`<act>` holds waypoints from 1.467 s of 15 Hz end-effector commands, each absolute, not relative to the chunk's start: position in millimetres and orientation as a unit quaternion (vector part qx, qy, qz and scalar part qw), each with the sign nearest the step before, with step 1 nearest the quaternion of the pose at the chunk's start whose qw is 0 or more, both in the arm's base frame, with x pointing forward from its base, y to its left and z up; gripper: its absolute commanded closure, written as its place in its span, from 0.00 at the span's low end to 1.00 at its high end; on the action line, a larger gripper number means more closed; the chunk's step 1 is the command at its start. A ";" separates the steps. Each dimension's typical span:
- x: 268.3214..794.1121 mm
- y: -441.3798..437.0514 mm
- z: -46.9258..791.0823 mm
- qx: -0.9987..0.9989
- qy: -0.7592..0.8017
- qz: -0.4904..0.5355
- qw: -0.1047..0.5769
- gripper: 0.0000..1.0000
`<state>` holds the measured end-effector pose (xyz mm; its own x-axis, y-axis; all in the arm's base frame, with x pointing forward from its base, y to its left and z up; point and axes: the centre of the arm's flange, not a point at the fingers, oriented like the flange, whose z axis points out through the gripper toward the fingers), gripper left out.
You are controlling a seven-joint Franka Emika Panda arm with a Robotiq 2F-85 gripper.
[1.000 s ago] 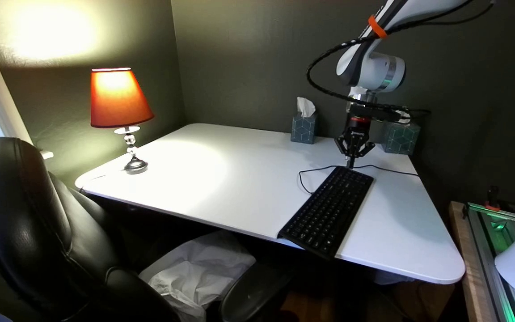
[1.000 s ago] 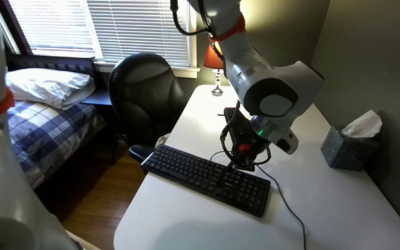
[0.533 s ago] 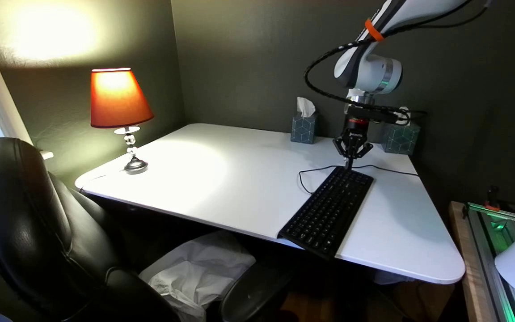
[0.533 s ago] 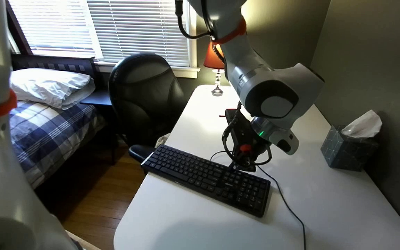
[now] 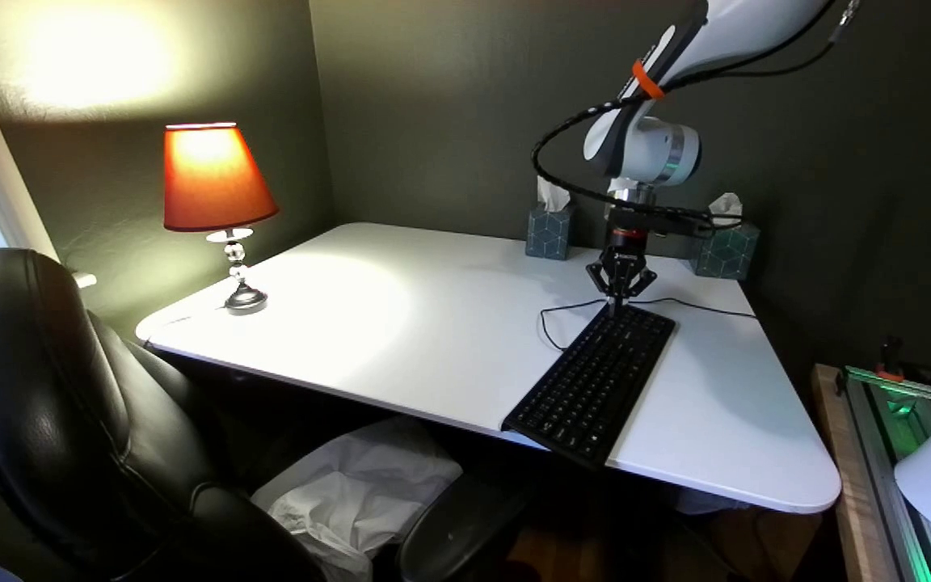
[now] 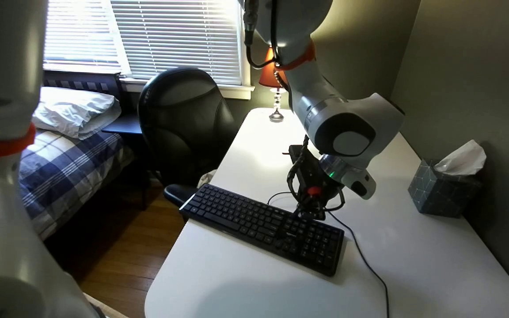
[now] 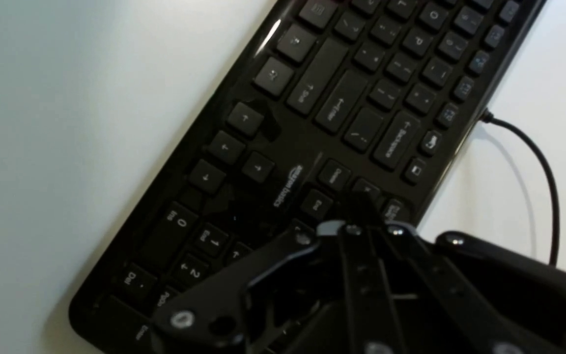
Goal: Press a key on the right side of the keyboard
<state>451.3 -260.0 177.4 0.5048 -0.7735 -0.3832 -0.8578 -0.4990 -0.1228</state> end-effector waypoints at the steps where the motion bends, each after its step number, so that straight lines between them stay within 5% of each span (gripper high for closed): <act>1: 463.9 -265.8 165.9 -0.846 0.487 0.151 0.158 1.00; 22: 462.7 -279.9 156.5 -0.831 0.505 0.171 0.159 1.00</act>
